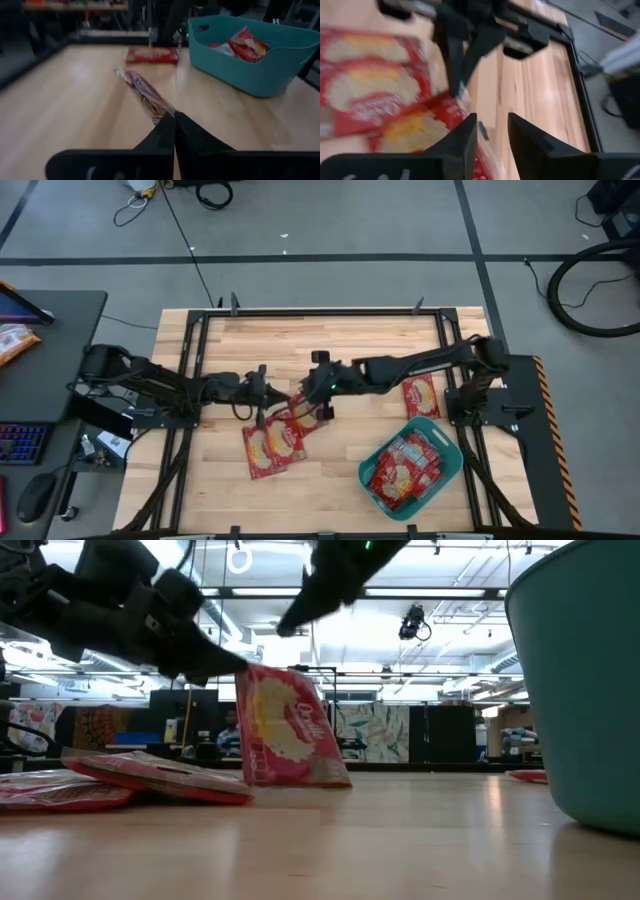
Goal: Sort popcorn bags into baskets
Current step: Put the red popcorn into the green bin
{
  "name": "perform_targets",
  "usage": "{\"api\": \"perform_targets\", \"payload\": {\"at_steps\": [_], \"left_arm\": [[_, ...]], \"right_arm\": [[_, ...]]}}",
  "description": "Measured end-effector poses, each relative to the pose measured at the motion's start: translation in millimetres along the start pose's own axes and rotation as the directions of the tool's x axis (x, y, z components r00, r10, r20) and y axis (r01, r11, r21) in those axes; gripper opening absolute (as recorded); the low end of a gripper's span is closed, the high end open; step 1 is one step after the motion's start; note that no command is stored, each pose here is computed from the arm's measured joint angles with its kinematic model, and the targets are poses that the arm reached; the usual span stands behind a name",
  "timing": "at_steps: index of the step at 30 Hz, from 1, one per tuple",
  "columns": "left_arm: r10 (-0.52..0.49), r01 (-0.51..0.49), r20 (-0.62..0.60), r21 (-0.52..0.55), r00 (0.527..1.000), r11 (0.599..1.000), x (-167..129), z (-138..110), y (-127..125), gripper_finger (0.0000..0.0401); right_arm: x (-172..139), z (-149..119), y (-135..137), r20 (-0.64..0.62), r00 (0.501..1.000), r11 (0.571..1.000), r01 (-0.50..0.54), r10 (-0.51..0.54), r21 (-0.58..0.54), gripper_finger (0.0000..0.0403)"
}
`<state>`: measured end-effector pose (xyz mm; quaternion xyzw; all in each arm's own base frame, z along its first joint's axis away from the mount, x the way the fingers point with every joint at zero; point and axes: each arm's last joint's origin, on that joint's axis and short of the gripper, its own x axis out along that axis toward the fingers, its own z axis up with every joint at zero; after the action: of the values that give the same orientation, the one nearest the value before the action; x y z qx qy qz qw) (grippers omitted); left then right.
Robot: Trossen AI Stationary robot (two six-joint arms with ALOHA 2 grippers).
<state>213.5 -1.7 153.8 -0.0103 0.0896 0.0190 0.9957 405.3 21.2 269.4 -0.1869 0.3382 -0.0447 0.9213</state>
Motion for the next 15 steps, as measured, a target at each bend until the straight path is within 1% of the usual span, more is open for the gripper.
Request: {"api": "perform_targets", "payload": {"at_steps": [3, 6, 11, 13, 15], "left_arm": [[0.015, -0.02, 0.052, 0.081, 0.999, 0.997, -1.7, 6.6, 0.3, 0.0003], [0.016, -0.034, 0.112, 0.159, 0.994, 0.987, -2.5, 12.7, 0.3, 0.0004], [-0.015, -0.035, 0.165, 0.294, 0.986, 0.955, -3.4, 17.7, -4.0, 0.0004], [-0.03, -0.036, 0.187, 0.339, 0.982, 0.94, -4.0, 19.7, -7.3, 0.0004], [-0.042, -0.036, 0.196, 0.38, 0.98, 0.924, -4.4, 20.6, -10.0, 0.0004]], "right_arm": [[-13.8, 5.4, -7.7, 0.05, 0.998, 0.999, -0.046, 0.045, 0.015, 0.0136], [-17.9, 5.6, -8.6, 0.051, 0.997, 0.997, -0.068, 0.066, 0.027, 0.017], [-15.5, 0.8, -10.0, 0.011, 0.997, 0.997, -0.073, 0.073, 0.029, 0.0227], [-14.6, -0.5, -10.7, 0.001, 0.997, 0.997, -0.071, 0.071, 0.025, 0.0242], [-14.6, 0.2, -12.1, 0.002, 0.999, 0.999, -0.041, 0.041, -0.008, 0.0251]]}}
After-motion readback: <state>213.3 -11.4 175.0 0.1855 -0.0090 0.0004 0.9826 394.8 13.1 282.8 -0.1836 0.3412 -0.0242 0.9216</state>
